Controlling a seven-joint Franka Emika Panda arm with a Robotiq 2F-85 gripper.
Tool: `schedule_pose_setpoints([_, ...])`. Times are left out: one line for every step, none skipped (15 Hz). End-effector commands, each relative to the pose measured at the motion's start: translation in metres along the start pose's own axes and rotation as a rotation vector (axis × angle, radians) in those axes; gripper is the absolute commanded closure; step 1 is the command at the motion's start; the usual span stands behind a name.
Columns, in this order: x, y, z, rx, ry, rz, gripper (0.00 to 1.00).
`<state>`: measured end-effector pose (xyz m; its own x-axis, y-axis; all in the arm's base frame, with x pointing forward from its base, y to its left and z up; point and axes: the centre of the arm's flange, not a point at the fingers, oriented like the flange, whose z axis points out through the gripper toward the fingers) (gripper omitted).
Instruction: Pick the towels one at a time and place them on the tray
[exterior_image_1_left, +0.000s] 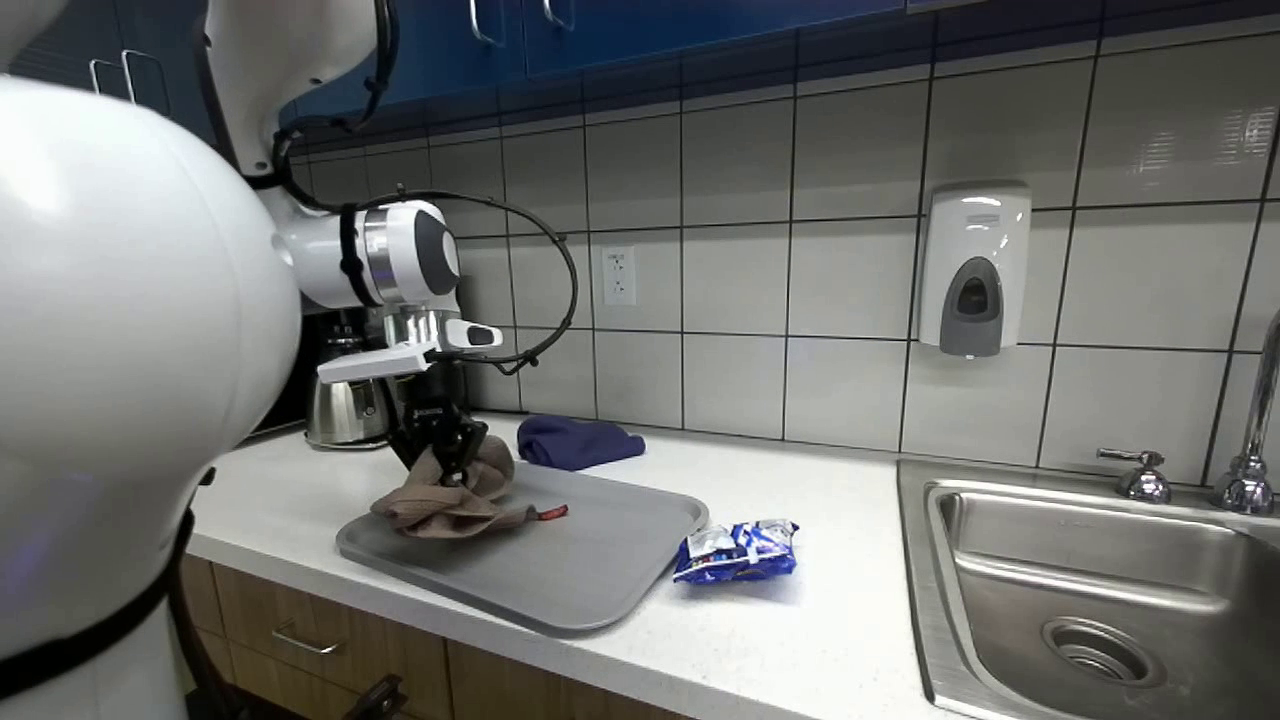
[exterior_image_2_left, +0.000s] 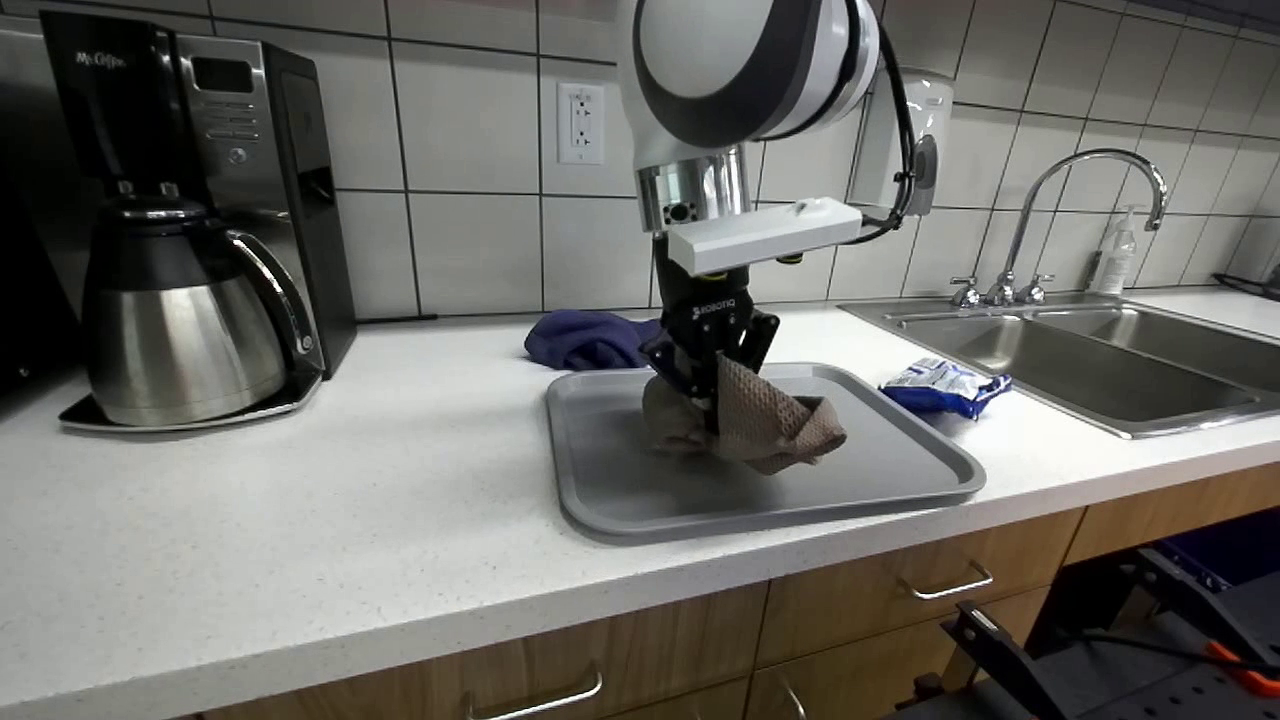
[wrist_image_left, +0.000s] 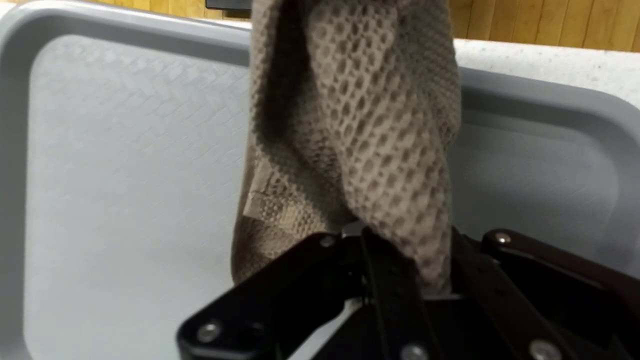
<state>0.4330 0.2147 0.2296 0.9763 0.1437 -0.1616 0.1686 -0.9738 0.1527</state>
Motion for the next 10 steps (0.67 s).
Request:
schedule_pose_setpoints([0.022,0.001,0.01,-0.027,0.033,0.061,0.97])
schedule_pose_setpoints([0.027,0.002,0.012,-0.029,0.037,0.069,0.97])
schedule_pose_setpoints([0.032,0.002,0.014,-0.027,0.04,0.076,0.97])
schedule_pose_setpoints([0.037,0.002,0.015,-0.026,0.043,0.084,0.97])
schedule_pose_setpoints([0.041,0.001,0.017,-0.021,0.043,0.089,0.97])
schedule_pose_setpoints([0.045,-0.001,0.018,-0.017,0.042,0.089,0.97])
schedule_pose_setpoints([0.047,-0.004,0.018,-0.013,0.038,0.084,0.97])
schedule_pose_setpoints([0.049,-0.007,0.016,-0.008,0.032,0.074,0.64])
schedule_pose_setpoints([0.047,-0.011,0.012,0.0,0.025,0.05,0.63])
schedule_pose_setpoints([0.044,-0.014,0.009,-0.001,0.019,0.029,0.57])
